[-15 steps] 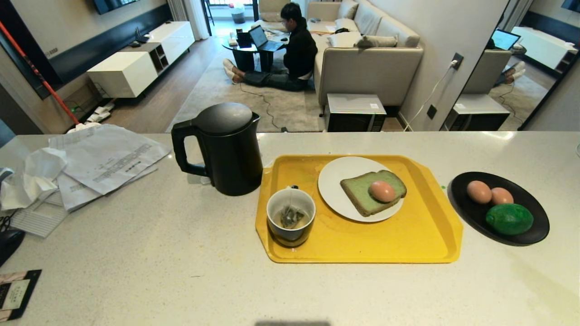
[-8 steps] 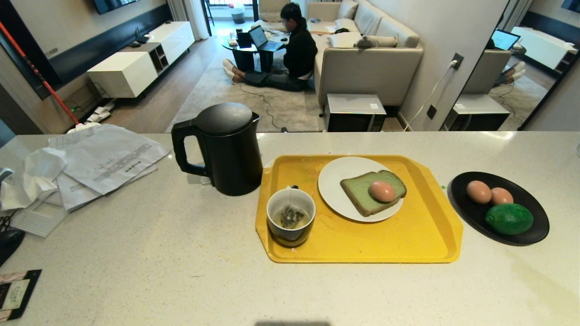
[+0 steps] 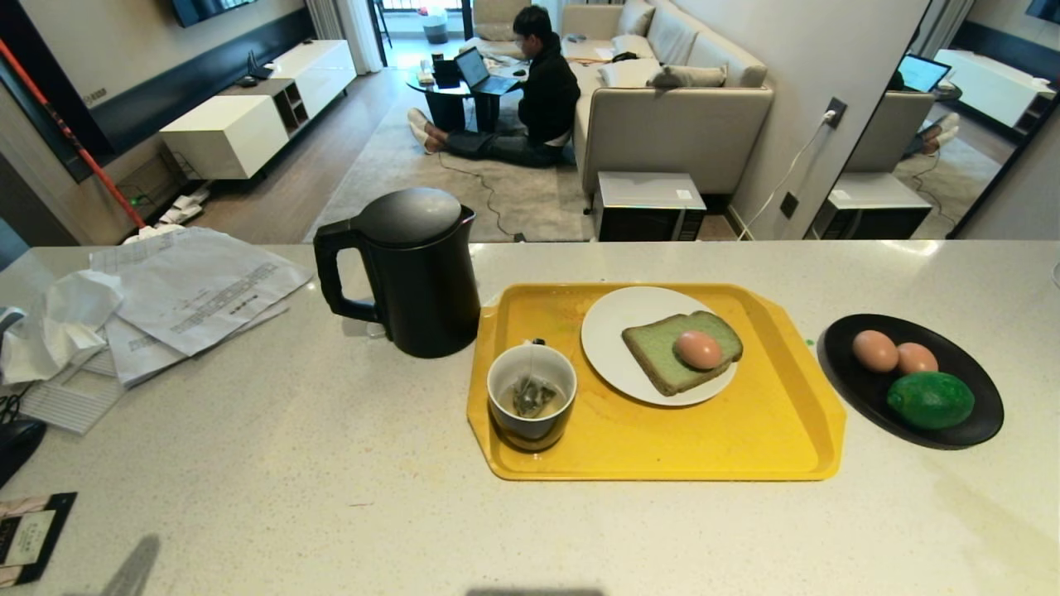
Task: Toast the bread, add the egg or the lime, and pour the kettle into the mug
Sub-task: Pick up the kettle
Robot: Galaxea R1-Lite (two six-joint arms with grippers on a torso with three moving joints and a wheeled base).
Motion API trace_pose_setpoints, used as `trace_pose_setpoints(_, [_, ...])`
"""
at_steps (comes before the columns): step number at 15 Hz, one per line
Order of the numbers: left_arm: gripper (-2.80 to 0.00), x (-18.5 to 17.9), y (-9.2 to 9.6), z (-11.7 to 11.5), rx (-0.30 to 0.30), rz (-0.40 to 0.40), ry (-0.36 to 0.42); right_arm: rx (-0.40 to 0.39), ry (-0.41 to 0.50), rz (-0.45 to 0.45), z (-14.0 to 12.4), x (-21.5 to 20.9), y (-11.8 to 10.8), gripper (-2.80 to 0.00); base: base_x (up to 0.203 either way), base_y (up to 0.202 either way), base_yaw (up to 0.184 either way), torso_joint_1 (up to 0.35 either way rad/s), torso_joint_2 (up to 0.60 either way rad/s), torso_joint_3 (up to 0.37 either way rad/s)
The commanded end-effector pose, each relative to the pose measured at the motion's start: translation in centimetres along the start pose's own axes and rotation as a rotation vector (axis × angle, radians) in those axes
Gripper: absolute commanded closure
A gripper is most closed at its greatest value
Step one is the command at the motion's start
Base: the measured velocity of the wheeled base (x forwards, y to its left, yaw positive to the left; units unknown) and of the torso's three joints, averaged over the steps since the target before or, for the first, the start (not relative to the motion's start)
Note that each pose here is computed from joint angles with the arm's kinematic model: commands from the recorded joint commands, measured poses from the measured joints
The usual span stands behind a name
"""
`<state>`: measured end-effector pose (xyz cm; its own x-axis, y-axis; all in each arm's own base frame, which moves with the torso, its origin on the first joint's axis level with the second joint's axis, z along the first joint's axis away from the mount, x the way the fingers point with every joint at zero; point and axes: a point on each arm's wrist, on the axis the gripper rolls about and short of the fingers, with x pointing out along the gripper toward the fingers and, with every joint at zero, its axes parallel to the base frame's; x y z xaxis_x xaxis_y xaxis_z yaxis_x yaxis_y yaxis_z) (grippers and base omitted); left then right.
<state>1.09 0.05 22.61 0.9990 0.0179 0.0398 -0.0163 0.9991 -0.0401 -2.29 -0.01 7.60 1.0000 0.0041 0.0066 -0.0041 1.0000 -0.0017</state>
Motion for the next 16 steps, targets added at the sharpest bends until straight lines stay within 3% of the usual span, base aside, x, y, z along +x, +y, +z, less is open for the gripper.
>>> trace_pose_setpoints(1, [0.0, 7.5, -0.2, 1.6, -0.011, 0.012, 0.116, -0.001, 0.001, 0.0, 0.0, 0.0, 0.0, 0.0, 0.0, 0.0, 0.0, 0.0, 0.0, 0.0])
trace_pose_setpoints(4, [0.0, 13.0, 0.1, 1.9, -0.018, 0.023, 0.084, 0.0, 0.002, 0.0, 0.0, 0.0, 0.0, 0.0, 0.0, 0.0, 0.0, 0.0, 0.0, 0.0])
trace_pose_setpoints(5, [-2.8, 13.4, 0.3, 1.3, -0.02, -0.001, 0.094, 0.0, 0.002, 0.0, 0.0, 0.0, 0.0, 0.0, 0.0, 0.0, 0.0, 0.0, 0.0, 0.0])
trace_pose_setpoints(16, [-2.8, 19.5, 1.9, -5.3, -0.094, -0.129, 0.393, -0.001, 0.0, 0.0, 0.0, 0.0, 0.0, 0.0, 0.0, 0.0, 0.0, 0.0, 0.0, 0.0])
